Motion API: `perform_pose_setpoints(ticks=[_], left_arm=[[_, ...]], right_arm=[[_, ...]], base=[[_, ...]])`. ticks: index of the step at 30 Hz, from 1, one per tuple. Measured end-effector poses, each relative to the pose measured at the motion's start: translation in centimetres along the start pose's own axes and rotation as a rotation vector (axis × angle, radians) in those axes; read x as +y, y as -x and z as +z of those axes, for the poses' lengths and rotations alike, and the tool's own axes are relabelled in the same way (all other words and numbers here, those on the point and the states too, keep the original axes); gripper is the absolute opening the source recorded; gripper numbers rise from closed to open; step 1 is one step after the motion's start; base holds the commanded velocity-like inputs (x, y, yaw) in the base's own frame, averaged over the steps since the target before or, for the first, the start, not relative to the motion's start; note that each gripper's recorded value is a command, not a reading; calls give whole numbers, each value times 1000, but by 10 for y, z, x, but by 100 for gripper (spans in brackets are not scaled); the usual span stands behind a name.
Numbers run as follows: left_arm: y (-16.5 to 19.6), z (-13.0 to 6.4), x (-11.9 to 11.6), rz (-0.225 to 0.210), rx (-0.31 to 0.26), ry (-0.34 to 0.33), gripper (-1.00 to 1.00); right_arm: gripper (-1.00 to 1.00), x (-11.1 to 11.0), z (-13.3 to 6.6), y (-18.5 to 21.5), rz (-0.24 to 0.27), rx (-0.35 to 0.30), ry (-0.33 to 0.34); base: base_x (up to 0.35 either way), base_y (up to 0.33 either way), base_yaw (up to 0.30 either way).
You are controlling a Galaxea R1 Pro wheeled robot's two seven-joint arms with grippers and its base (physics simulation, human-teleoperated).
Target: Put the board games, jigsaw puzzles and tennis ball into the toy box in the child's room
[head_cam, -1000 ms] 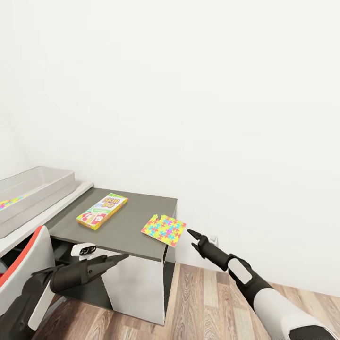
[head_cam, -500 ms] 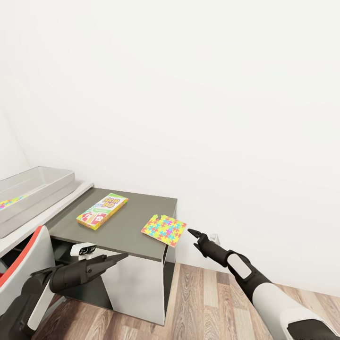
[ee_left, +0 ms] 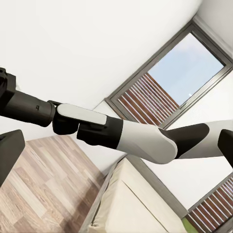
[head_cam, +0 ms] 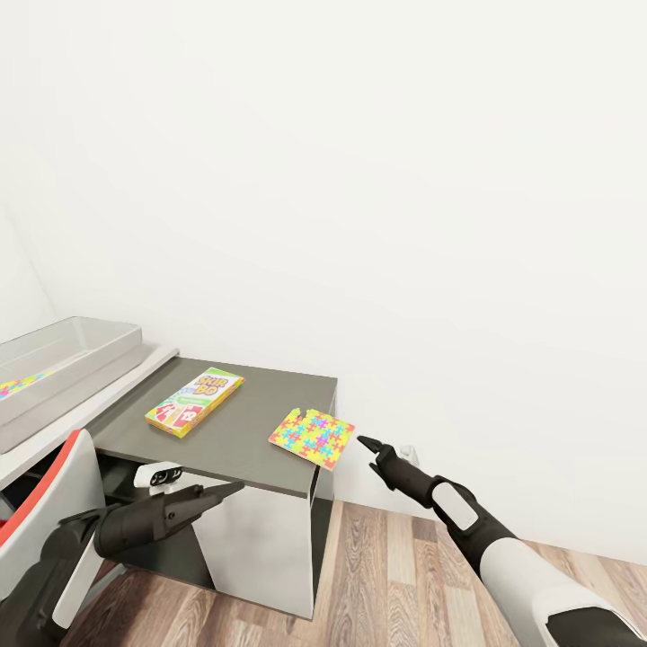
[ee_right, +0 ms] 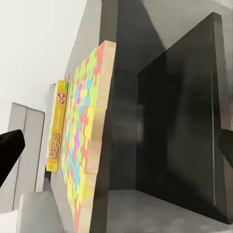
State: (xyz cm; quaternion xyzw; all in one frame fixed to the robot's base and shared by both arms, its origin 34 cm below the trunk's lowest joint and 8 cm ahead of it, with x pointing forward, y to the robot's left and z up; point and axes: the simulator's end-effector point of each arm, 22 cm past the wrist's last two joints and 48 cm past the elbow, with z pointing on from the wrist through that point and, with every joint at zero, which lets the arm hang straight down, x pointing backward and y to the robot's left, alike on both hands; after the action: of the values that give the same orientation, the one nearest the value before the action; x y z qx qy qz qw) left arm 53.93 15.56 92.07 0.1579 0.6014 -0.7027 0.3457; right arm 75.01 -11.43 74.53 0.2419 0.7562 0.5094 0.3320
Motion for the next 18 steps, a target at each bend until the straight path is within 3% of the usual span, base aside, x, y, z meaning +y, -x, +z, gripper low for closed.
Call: perform_pose_setpoints(ticks=[10,18], left_arm=[[0,0,0,-1,0,-1,100],[0,0,-1,2,0,-2,100]], right_arm=[[100,1,0,3,-11,-15,2],[100,1,0,4,-12,-17,3]], base=[[0,0,2],[0,-6,164]])
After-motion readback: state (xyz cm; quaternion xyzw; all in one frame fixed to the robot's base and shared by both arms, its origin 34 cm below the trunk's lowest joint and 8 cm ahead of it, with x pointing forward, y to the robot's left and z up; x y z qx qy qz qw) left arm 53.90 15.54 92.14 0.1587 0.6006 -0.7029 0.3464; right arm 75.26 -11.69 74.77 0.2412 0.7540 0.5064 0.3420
